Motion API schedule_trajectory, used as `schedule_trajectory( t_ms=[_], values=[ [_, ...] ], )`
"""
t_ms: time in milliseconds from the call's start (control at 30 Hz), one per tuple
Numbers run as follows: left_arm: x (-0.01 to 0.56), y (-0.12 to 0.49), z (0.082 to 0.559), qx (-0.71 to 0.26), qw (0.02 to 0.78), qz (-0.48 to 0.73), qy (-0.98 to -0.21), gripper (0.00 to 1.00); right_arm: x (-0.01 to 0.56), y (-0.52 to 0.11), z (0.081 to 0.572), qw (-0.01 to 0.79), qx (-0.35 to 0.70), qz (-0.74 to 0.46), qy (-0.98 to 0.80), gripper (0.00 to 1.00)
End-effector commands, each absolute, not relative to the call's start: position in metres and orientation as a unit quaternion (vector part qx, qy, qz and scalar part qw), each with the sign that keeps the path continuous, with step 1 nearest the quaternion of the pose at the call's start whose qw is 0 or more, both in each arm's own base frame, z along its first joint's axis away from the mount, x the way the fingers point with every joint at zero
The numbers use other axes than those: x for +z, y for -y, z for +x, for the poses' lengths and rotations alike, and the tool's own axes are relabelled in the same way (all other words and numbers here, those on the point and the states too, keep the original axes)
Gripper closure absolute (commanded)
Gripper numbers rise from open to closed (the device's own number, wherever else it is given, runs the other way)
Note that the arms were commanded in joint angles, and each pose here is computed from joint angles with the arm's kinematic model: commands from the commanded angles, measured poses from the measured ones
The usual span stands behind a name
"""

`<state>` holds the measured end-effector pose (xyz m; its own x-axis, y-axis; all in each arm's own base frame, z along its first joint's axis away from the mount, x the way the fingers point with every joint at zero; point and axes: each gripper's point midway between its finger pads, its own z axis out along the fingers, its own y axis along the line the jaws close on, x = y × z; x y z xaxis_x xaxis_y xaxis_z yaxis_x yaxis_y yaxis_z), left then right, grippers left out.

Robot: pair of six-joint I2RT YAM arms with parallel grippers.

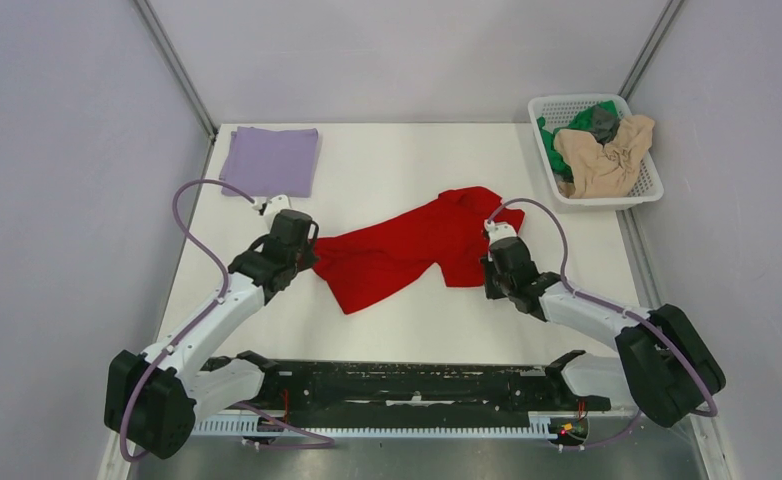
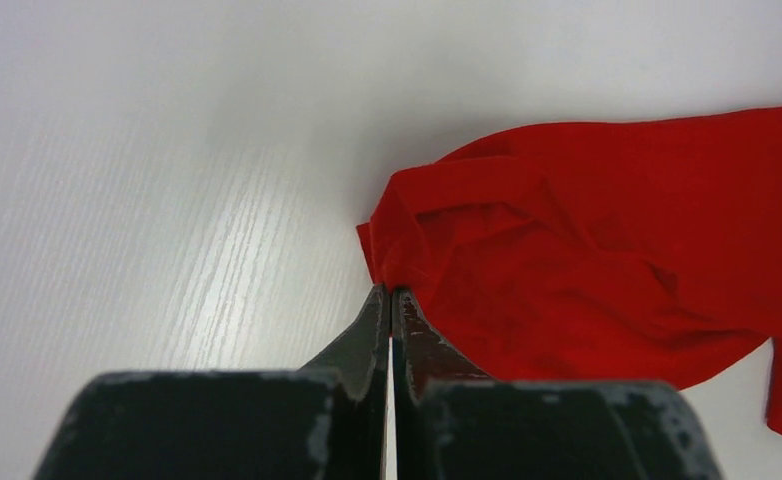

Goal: Fold and stack the t-shirts
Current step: Flatten out the tshirt

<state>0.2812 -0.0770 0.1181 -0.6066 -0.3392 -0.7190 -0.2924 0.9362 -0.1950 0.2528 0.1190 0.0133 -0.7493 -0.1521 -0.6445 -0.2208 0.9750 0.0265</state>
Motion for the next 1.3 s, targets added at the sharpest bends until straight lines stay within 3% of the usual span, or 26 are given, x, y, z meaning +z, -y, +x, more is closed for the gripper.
schedule_trajectory(
  t_ms=[0, 133, 267, 467, 633, 867, 1033, 1267],
  values=[
    [0.166, 0.071, 0.293, -0.037, 0.454, -0.212, -0.865, 0.98, 0.038, -0.115, 0.271, 0.408, 0.044, -0.076, -0.909, 1.0],
    [0.23, 0.064, 0.296, -0.054, 0.514, -0.217, -0.828, 0.98, 0.142, -0.112, 0.311, 0.54, 0.039, -0.037, -0.84, 1.0],
    [0.309, 0.048, 0.284, -0.074, 0.588, -0.229, -0.773, 0.98, 0.256, -0.1, 0.32, 0.639, 0.038, -0.006, -0.768, 1.0],
    [0.428, 0.021, 0.234, -0.143, 0.688, -0.249, -0.666, 0.98, 0.404, -0.071, 0.289, 0.748, 0.061, 0.041, -0.66, 1.0],
    [0.503, -0.003, 0.179, -0.185, 0.75, -0.243, -0.587, 0.98, 0.503, -0.063, 0.241, 0.812, 0.109, 0.011, -0.574, 1.0],
    [0.577, -0.015, 0.104, -0.262, 0.801, -0.195, -0.501, 0.98, 0.599, -0.058, 0.172, 0.855, 0.163, -0.054, -0.489, 1.0],
    [0.596, -0.017, 0.08, -0.279, 0.813, -0.175, -0.48, 0.98, 0.646, -0.057, 0.129, 0.874, 0.189, -0.097, -0.437, 1.0],
    [0.596, -0.008, 0.095, -0.277, 0.807, -0.169, -0.494, 0.98, 0.661, -0.043, 0.149, 0.885, 0.133, -0.063, -0.441, 1.0]
  ],
)
